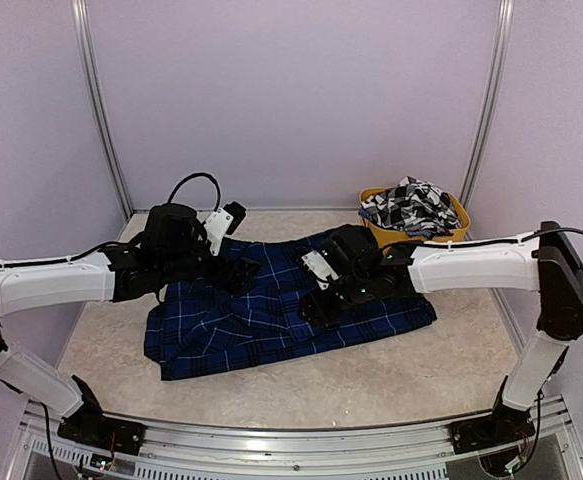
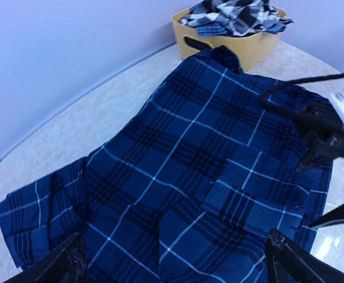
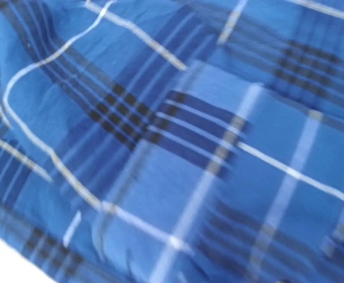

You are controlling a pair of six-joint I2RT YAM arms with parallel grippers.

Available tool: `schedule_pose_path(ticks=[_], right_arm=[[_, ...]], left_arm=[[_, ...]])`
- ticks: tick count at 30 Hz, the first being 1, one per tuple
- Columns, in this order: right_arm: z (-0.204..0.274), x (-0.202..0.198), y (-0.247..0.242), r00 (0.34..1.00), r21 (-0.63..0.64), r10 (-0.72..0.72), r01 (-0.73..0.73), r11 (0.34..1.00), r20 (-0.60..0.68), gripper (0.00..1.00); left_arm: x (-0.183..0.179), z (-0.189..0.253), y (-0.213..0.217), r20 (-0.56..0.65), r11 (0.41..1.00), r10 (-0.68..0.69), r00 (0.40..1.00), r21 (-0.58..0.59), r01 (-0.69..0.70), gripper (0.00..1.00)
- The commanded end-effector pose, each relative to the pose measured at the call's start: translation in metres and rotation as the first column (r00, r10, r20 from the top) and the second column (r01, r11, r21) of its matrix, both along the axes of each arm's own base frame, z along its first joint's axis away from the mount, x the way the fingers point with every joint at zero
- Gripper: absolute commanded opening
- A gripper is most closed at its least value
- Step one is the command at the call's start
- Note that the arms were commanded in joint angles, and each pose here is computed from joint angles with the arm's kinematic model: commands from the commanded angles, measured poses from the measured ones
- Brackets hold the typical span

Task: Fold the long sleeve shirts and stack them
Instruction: Pick up the sleeve from the 1/3-folded shirt.

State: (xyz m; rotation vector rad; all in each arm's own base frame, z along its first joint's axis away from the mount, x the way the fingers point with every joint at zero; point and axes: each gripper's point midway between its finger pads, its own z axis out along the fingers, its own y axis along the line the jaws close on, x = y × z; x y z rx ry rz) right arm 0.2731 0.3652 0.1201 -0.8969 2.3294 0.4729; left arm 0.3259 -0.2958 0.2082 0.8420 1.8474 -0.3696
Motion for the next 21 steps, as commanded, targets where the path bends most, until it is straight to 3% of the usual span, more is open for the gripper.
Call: schedule_pose_path(ticks=[1,8,14,21], right_arm=[[-0.028,-0.001,0.03,1.0,-0.078,0.019,-0.021,0.997,-0.022,0.72],[-0.068,0.002,0.041,0.996,-0.18,0.025,-0.039,0.983,-0.08,0.68],[-0.076,0.001,0.036,0.996,-0.22,0.02,-0.04,0.975,-0.091,0.54],[-0.078,0.001,0.029,0.996,-0.243,0.018,-0.04,0.969,-0.09,0.3]], left_arm=[[0.005,-0.031,0.044,-0.167,0.963,0.268,0.949,0.02,-0.269,0.99],[-0.005,-0.042,0.061,-0.195,0.952,0.306,0.932,0.032,-0.306,0.99],[-0.007,-0.042,0.062,-0.198,0.951,0.309,0.93,0.03,-0.309,0.99],[-0.008,-0.047,0.063,-0.209,0.949,0.314,0.926,0.038,-0.314,0.99]])
